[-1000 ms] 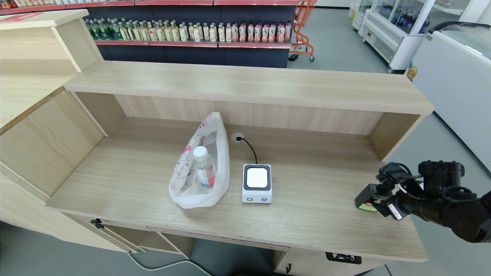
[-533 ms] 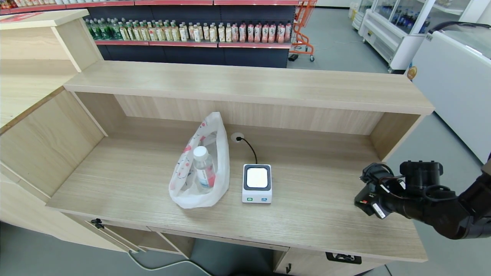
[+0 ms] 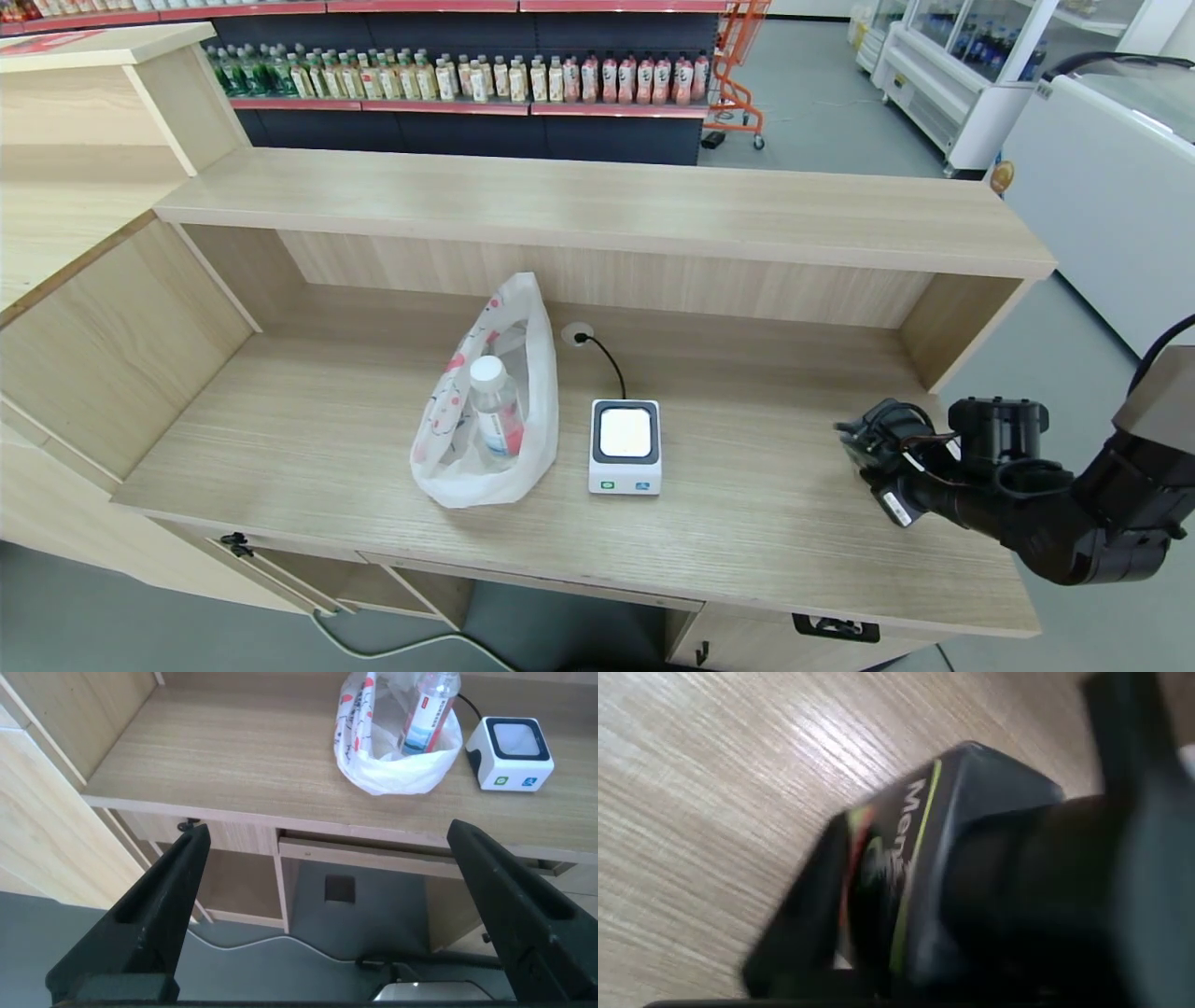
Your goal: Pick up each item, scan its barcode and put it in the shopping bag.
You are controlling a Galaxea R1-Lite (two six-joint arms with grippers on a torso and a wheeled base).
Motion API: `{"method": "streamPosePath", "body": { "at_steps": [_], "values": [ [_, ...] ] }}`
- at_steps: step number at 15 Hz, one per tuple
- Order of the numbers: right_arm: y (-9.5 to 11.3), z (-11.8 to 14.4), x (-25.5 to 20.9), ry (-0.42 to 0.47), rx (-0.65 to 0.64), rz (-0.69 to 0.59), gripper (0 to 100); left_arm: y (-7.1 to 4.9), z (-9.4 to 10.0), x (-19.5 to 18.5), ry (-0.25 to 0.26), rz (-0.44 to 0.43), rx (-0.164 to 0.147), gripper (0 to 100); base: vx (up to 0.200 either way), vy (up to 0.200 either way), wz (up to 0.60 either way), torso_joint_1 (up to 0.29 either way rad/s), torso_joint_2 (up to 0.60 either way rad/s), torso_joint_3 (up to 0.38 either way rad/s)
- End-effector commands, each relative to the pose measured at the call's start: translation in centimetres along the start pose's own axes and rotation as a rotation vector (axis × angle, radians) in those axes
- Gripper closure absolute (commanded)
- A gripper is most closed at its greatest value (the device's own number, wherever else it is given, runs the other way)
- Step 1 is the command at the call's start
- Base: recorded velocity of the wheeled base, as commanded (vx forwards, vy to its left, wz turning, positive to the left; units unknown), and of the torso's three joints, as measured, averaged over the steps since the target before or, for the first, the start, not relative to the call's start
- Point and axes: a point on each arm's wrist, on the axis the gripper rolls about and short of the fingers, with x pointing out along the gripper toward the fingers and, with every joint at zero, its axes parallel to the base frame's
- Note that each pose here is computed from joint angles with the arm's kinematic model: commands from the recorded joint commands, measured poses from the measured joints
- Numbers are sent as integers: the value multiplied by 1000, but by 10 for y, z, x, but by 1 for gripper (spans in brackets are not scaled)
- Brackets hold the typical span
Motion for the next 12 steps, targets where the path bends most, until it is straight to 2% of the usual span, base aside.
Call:
{"method": "streamPosePath", "body": {
  "at_steps": [1, 4, 7, 9, 11, 12],
  "values": [
    [2, -1, 2, 5, -2, 8, 100, 0, 0, 0, -1, -1, 0, 0, 0, 0, 0, 0, 0, 0],
    [-2, 9, -2, -55, -16, 21, 100, 0, 0, 0, -1, 0, 0, 0, 0, 0, 0, 0, 0, 0],
    [-10, 19, -14, -98, -130, -16, 100, 0, 0, 0, -1, 0, 0, 0, 0, 0, 0, 0, 0, 0],
    [-9, 18, -29, -136, -184, -50, 100, 0, 0, 0, -1, 0, 0, 0, 0, 0, 0, 0, 0, 0],
    [0, 0, -52, -150, -325, -99, 100, 0, 0, 0, 1, 0, 0, 0, 0, 0, 0, 0, 0, 0],
    [-4, 3, -63, -204, -462, -161, 100, 0, 0, 0, -1, 0, 0, 0, 0, 0, 0, 0, 0, 0]
  ]
}}
